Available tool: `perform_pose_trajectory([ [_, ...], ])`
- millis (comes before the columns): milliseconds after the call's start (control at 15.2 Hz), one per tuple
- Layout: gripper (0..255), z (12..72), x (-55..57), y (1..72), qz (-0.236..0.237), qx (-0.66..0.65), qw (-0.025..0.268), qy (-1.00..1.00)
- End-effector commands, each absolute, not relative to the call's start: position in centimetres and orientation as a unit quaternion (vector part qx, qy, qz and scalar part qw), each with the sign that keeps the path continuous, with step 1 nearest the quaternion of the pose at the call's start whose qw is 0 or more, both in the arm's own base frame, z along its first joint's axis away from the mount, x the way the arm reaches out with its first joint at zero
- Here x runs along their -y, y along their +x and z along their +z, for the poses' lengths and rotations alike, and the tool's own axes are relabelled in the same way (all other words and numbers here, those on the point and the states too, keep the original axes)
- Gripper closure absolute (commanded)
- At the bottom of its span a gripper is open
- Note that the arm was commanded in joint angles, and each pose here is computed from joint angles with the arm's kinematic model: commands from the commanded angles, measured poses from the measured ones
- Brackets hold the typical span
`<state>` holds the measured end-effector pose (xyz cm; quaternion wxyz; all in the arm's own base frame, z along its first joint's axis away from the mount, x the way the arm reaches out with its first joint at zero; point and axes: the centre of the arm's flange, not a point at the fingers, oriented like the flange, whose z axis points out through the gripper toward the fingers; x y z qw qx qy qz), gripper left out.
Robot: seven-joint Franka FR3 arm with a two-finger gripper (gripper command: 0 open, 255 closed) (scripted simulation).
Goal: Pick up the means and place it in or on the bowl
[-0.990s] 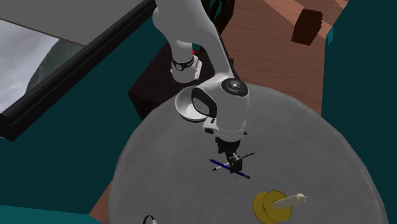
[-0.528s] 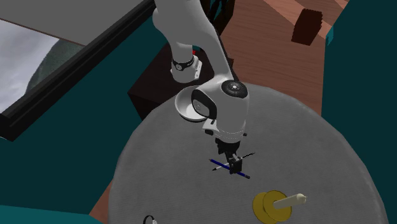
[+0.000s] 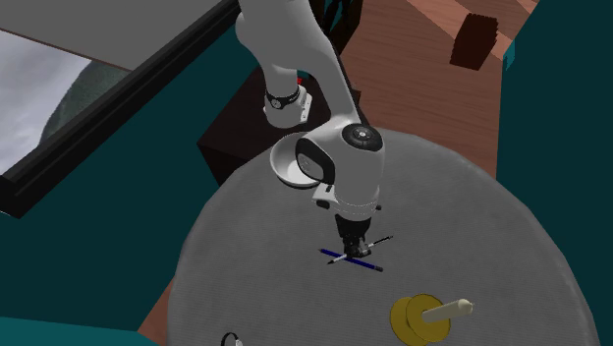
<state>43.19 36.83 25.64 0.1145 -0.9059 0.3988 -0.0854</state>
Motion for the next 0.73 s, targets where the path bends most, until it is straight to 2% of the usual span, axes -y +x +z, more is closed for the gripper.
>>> perform_pose_trajectory([
  [0,255,25.5,-36.8,43.1,-0.085,-0.399,0.114,-0.906],
  [660,255,30.4,-36.8,43.2,-0.085,-0.399,0.114,-0.906],
])
